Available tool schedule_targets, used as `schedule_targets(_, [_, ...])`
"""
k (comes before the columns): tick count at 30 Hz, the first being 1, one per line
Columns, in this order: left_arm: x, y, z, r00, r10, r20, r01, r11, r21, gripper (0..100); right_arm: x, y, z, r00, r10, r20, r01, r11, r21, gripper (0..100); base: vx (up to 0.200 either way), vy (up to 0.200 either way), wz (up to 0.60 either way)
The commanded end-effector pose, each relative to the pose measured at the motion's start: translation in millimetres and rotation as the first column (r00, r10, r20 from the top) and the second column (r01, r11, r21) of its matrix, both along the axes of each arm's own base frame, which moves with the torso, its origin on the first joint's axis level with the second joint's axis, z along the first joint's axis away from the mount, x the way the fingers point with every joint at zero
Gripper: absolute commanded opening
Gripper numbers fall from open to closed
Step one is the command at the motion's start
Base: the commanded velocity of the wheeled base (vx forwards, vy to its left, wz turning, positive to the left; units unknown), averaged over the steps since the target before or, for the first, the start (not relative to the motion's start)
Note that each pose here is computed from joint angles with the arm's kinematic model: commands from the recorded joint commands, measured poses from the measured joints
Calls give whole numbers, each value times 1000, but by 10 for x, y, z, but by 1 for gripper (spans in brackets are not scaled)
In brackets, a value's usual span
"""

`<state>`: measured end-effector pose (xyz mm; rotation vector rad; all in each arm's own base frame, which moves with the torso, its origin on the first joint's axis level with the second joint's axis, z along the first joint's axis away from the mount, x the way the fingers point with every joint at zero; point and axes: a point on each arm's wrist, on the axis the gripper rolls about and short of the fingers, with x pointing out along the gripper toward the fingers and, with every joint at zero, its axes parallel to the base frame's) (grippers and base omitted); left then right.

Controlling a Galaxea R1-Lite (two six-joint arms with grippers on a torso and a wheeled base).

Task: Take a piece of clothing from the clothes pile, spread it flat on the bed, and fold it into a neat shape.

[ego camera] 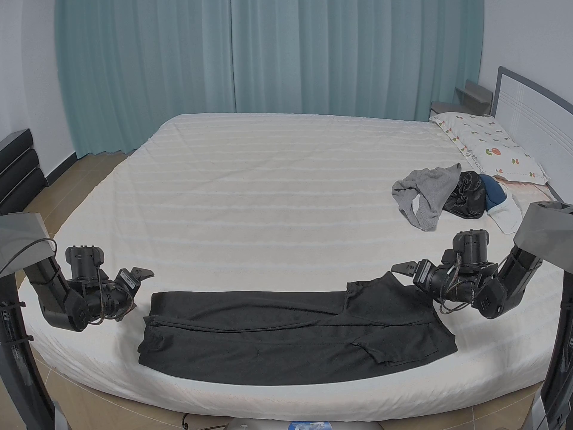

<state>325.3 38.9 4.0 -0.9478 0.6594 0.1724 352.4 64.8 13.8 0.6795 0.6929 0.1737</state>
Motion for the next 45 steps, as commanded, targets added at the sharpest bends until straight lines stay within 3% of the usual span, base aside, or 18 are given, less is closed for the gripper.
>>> schedule_targets(1, [-328,-40,158,1000,-5,-11,4,1000,-29,100,-148,-170,-105,1000,18,-19,-18,1000,-20,100,0,0,0])
schedule_targets(6, [-529,-69,140,999,-9,-52,7,999,-37,100,-176,-177,-227,998,45,-43,-47,998,-44,100,0,0,0])
schedule_targets(16, [-539,-41,82,997,2,-73,-5,999,-41,100,-180,-166,-356,994,75,-84,-78,996,-34,100,0,0,0])
schedule_targets(17, [-539,-41,82,997,2,-73,-5,999,-41,100,-182,-159,-366,993,81,-88,-84,996,-30,0,0,0,0])
schedule_targets(28, [-553,-18,81,997,10,-74,-13,999,-40,100,-298,-233,-279,993,79,-88,-83,996,-42,0,0,0,0])
schedule_targets(36, [-566,-20,95,997,9,-72,-12,999,-39,100,-429,-360,-103,992,104,-74,-104,995,6,0,0,0,0])
schedule_targets(45, [-614,-48,108,997,1,-77,-4,999,-38,100,-566,-472,-157,979,168,-118,-177,982,-72,0,0,0,0])
